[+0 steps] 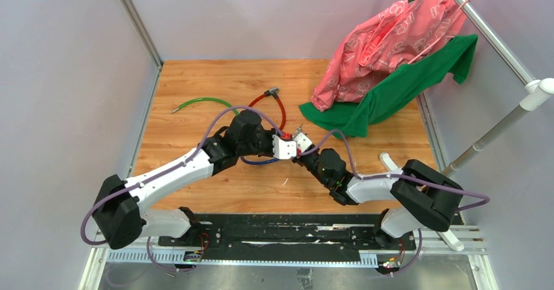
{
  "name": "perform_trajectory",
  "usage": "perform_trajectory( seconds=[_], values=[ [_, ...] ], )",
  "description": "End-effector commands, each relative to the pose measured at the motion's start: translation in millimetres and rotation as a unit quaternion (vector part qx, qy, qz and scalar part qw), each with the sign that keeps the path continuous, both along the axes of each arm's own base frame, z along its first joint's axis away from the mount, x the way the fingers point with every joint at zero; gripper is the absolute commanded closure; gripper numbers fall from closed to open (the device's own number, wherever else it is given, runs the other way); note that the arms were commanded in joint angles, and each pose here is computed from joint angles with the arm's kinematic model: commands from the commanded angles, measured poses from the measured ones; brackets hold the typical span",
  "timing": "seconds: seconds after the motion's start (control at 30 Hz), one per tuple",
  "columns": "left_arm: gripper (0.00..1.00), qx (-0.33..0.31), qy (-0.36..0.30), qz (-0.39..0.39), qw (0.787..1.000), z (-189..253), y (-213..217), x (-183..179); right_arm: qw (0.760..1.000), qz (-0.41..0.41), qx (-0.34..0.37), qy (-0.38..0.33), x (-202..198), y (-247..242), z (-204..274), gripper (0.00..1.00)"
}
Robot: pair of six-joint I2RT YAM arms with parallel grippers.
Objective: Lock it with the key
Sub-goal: Lock the lock at the center of the board.
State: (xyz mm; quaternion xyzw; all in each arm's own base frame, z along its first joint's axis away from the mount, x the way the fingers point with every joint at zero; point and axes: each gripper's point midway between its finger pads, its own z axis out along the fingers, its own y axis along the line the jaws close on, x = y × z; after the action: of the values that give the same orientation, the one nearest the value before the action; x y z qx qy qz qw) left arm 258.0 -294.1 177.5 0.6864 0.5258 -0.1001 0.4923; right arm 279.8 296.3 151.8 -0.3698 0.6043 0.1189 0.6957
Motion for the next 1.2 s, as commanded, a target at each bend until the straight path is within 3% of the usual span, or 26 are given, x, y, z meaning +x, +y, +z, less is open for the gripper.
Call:
perform_trajectory(
  seconds=[0.0,0.17,0.63,0.77,1.17],
  values=[
    [1.00,0.076,0.133,-0.003,0.988,-72.2,15.5,-31.8,0.995,0.074,-0.012,-0.071,-26.1,30.2,38.0,0.87],
    [1.00,0.061,0.148,0.014,0.987,-67.0,23.0,-21.6,0.994,0.100,-0.024,-0.029,-35.1,23.3,33.0,0.79],
    [1.00,0.010,0.170,0.075,0.983,-55.3,34.5,7.3,0.993,0.105,-0.040,0.045,-32.8,6.1,14.6,0.75],
    [1.00,0.012,0.158,0.043,0.986,-53.8,35.0,0.6,0.990,0.119,-0.045,0.054,-35.7,9.7,13.4,0.74],
    [1.00,-0.002,0.161,0.051,0.986,-49.9,30.7,4.0,0.977,0.149,-0.080,0.126,-59.3,-11.9,7.9,0.52]
  ],
)
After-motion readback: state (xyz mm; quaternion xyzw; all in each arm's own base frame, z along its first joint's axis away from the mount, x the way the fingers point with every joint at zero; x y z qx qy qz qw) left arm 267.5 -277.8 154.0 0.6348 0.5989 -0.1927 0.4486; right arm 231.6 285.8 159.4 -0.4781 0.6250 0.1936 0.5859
